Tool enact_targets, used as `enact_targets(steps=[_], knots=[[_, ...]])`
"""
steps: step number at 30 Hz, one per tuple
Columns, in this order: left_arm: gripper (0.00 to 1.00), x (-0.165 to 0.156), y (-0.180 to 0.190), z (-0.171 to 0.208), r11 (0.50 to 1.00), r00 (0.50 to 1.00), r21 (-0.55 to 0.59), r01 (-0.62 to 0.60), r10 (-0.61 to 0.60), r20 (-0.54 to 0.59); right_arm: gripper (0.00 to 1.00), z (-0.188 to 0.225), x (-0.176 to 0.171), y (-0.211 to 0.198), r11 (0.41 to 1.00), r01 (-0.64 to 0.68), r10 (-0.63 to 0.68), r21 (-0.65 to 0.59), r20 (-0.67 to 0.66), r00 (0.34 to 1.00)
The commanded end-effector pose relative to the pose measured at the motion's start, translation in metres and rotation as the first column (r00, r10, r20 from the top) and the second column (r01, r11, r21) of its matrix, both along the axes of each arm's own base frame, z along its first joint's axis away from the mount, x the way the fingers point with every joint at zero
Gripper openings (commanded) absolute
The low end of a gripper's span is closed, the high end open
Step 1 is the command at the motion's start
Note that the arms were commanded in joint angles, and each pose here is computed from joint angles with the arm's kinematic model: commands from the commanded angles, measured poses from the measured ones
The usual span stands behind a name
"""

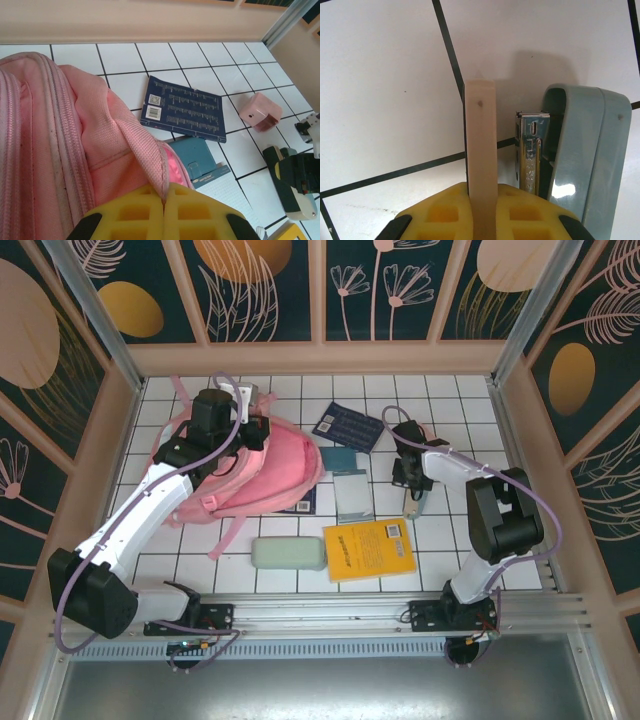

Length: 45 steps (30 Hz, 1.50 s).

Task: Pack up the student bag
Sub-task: Pick up the loose stationery from the middle-right of the table, then place the loose stationery in the student bag.

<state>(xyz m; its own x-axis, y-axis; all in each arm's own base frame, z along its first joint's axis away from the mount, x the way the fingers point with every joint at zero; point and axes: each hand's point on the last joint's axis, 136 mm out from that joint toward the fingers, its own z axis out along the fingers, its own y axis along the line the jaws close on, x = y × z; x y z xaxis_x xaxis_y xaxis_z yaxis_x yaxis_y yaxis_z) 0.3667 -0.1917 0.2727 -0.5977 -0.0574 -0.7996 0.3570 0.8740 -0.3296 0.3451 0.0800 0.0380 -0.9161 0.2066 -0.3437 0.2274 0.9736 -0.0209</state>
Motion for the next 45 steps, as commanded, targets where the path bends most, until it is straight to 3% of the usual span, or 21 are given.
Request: enact_targets(steps=[1, 5, 10, 17, 22, 29, 37, 38, 40, 41, 43, 45], knots=[[0.00, 0.000, -0.015, 0.048, 0.995, 0.984, -0.042, 0.087, -0.079, 0.159, 0.00, 0.016, 0.002, -0.007, 0.999, 0.017, -0.015, -0.046, 0.035, 0.999], [0.00, -0.002, -0.016, 0.062, 0.994, 0.974, -0.025, 0.106, -0.098, 0.205, 0.00, 0.074, 0.017, 0.004, 1.000, 0.008, -0.006, -0.012, 0.194, 0.981], [0.00, -0.010, -0.018, 0.090, 0.989, 0.957, -0.031, 0.145, -0.132, 0.257, 0.00, 0.167, 0.027, 0.070, 0.949, -0.173, 0.045, 0.262, 0.431, 0.901], [0.00, -0.031, -0.018, 0.130, 0.977, 0.921, -0.044, 0.207, -0.179, 0.345, 0.00, 0.232, 0.025, 0.180, 0.716, -0.411, 0.068, 0.564, 0.530, 0.845], [0.00, -0.042, -0.014, 0.155, 0.975, 0.894, -0.067, 0.213, -0.167, 0.416, 0.00, 0.224, 0.018, 0.254, 0.529, -0.438, 0.094, 0.727, 0.463, 0.882], [0.00, -0.046, -0.013, 0.178, 0.970, 0.872, -0.097, 0.224, -0.155, 0.464, 0.00, 0.206, 0.012, 0.357, 0.347, -0.429, 0.186, 0.834, 0.387, 0.903], [0.00, -0.038, -0.017, 0.184, 0.967, 0.861, -0.110, 0.229, -0.149, 0.486, 0.00, 0.162, 0.021, 0.431, 0.244, -0.245, 0.157, 0.938, 0.211, 0.965], [0.00, -0.038, -0.019, 0.185, 0.964, 0.860, -0.119, 0.238, -0.153, 0.488, 0.03, 0.156, 0.026, 0.439, 0.240, -0.230, 0.153, 0.943, 0.197, 0.968], [0.00, -0.038, -0.021, 0.189, 0.960, 0.854, -0.128, 0.247, -0.154, 0.497, 0.44, 0.150, 0.031, 0.455, 0.215, -0.228, 0.167, 0.950, 0.194, 0.967], [0.00, -0.038, -0.021, 0.191, 0.960, 0.851, -0.128, 0.248, -0.153, 0.502, 0.58, 0.147, 0.032, 0.461, 0.202, -0.219, 0.177, 0.955, 0.184, 0.967], [0.00, -0.037, -0.019, 0.194, 0.963, 0.848, -0.120, 0.240, -0.148, 0.509, 0.70, 0.151, 0.030, 0.467, 0.166, -0.230, 0.187, 0.959, 0.198, 0.962], [0.00, -0.037, -0.017, 0.195, 0.968, 0.847, -0.111, 0.227, -0.139, 0.513, 0.72, 0.159, 0.029, 0.466, 0.150, -0.259, 0.191, 0.954, 0.229, 0.955]])
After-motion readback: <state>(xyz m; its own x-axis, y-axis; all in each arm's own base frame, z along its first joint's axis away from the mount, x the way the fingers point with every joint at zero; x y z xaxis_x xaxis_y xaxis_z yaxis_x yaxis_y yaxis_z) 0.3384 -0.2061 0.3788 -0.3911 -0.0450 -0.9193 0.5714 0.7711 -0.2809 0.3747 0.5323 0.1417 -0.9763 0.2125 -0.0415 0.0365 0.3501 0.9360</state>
